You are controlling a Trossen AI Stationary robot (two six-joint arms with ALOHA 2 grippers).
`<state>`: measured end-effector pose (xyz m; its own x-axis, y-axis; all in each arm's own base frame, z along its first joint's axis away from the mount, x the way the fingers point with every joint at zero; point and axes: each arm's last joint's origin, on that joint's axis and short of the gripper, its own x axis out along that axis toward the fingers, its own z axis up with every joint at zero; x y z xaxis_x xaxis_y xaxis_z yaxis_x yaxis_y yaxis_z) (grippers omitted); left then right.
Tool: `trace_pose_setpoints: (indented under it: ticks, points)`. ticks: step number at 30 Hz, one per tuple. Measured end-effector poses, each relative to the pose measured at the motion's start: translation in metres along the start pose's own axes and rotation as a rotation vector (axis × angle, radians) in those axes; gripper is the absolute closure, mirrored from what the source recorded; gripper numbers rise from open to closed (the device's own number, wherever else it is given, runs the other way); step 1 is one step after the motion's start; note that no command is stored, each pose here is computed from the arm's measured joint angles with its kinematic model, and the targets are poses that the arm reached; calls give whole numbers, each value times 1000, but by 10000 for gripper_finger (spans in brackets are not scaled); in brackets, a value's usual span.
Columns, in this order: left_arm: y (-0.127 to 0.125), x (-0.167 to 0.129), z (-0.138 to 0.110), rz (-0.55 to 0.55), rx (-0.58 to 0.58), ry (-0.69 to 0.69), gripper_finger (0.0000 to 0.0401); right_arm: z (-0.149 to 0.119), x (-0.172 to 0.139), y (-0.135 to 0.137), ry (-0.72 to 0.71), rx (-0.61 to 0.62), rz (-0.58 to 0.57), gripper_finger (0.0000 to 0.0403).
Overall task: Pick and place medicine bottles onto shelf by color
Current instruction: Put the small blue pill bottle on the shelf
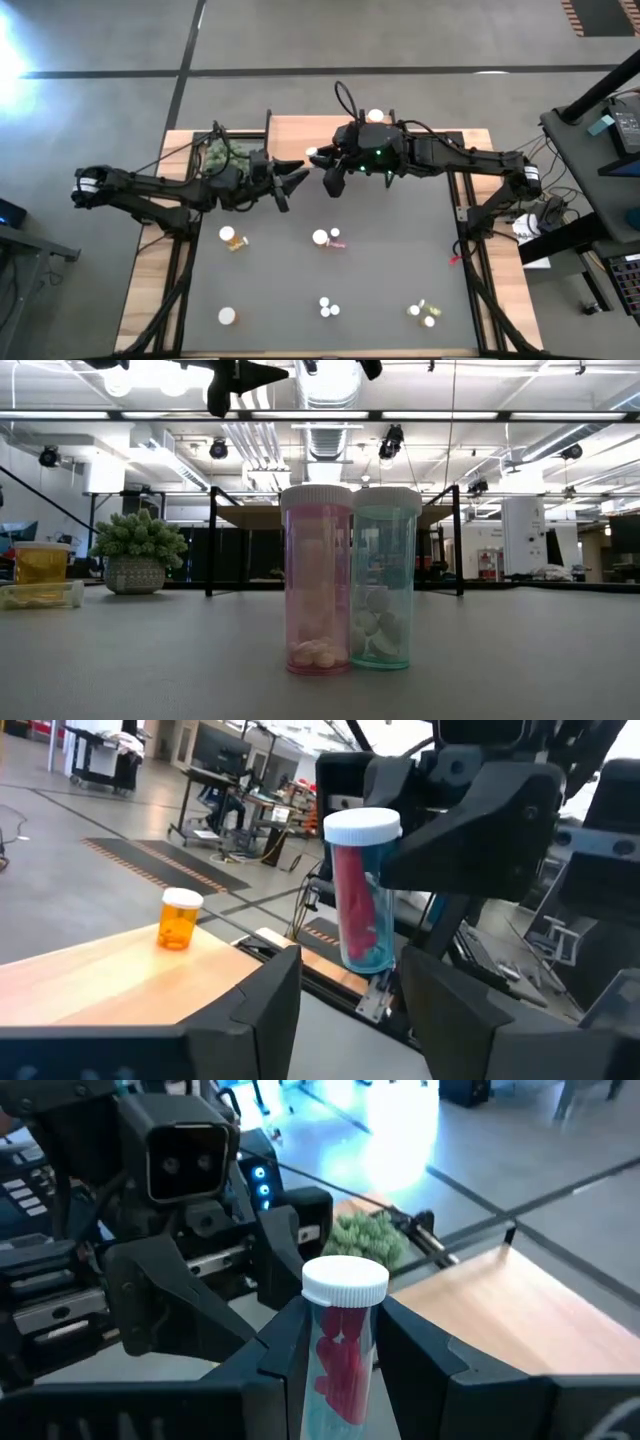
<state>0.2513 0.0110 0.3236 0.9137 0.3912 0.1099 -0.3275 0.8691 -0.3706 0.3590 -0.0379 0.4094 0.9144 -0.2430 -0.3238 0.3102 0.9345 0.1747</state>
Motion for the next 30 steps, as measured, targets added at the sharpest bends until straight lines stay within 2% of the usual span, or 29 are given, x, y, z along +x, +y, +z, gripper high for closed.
trace_pose_setpoints:
  ticks: [7,14,30]
  points:
    - [-5,1,7,-78,62,-76,243,-1,8,2,-18,-21,44,307]
    - [-4,2,5,-82,69,-75,243,-1,14,6,-43,-60,102,307]
    - [-6,3,6,-115,72,-80,246,7,13,10,-107,-59,218,307]
